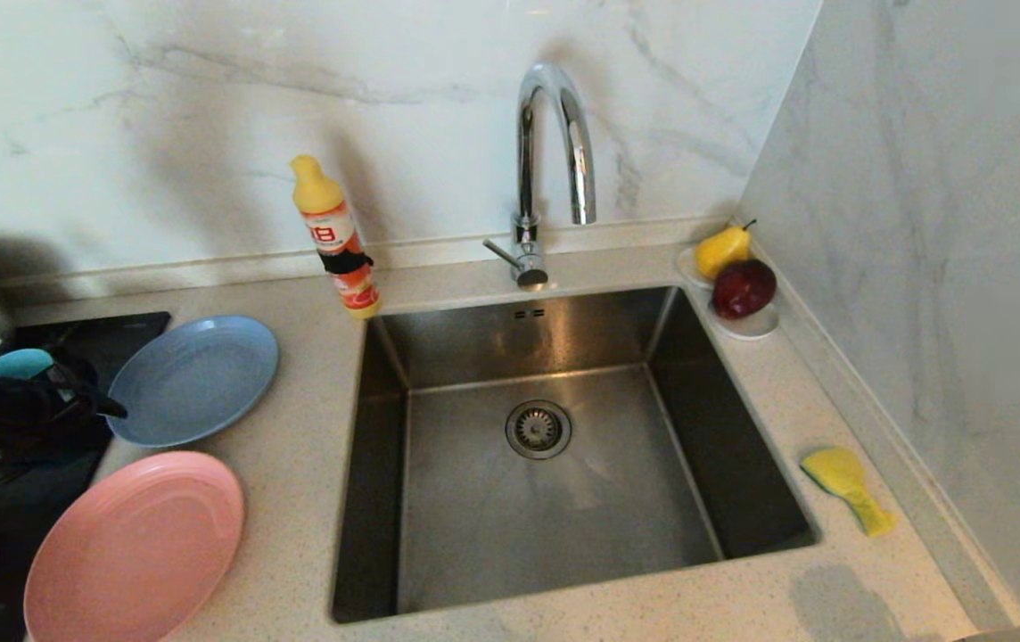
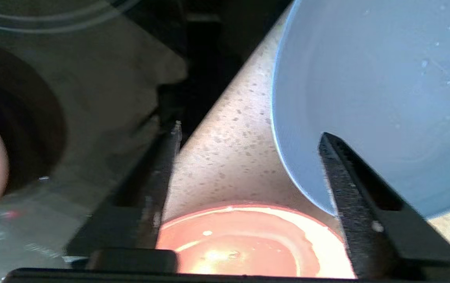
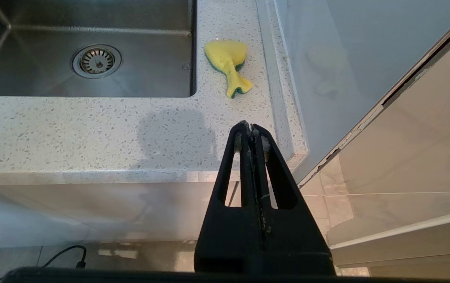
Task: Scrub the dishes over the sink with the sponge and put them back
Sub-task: Place the plate on the plate
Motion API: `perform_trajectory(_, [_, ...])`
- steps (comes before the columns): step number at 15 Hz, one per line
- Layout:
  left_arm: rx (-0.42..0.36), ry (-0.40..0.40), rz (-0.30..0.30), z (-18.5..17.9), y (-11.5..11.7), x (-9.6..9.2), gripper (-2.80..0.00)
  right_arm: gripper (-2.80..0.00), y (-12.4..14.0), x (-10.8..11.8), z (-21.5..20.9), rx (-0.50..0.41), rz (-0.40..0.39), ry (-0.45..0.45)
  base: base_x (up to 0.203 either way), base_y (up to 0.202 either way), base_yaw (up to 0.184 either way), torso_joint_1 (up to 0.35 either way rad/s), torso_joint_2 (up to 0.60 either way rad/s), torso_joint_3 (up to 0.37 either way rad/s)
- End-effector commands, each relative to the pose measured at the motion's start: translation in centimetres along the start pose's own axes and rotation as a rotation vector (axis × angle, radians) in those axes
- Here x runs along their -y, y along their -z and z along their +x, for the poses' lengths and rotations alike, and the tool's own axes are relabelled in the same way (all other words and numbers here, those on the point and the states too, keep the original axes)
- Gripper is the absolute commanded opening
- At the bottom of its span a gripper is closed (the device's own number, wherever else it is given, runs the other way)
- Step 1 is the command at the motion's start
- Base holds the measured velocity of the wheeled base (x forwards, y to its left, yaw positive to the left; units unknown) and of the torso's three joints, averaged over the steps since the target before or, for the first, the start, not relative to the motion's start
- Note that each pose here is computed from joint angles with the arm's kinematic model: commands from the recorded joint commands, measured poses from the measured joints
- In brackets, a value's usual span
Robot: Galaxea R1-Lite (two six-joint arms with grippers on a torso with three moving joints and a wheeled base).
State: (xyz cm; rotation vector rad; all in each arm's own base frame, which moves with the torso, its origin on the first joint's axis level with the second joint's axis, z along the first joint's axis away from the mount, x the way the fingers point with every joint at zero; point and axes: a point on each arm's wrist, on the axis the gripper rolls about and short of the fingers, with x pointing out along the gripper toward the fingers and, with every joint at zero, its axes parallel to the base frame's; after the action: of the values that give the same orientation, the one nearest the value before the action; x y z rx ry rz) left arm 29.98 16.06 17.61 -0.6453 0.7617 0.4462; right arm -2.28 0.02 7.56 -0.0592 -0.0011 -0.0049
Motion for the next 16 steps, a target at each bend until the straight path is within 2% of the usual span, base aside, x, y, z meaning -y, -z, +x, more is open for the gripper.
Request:
perform_trajectory(1, [-0.033, 0.022, -0.024, 0.7, 0.2, -0.2, 0.00, -2.80, 0.0, 0.0, 0.0, -0.001, -0.001, 0.000, 0.000, 0.000, 0.000, 0.000, 0.00, 0.000])
perform_trajectory(4, [-0.056, 0.057, -0.051, 1.2, 0.2, -0.1, 0.00, -2.80, 0.0, 0.0, 0.0, -0.001, -0.001, -0.001, 0.000, 0.000, 0.000, 0.000, 0.00, 0.000])
perform_trajectory(10, [-0.068, 0.158, -0.050, 1.5, -0.1, 0.2, 0.00, -2.80, 0.0, 0.0, 0.0, -0.001, -0.001, 0.000, 0.000, 0.000, 0.000, 0.000, 0.00, 0.000])
perform_trajectory(16, [-0.044, 0.173, -0.056, 3.4, -0.5, 0.0, 0.00, -2.80, 0.0, 0.0, 0.0, -0.001, -0.001, 0.000, 0.000, 0.000, 0.000, 0.000, 0.00, 0.000])
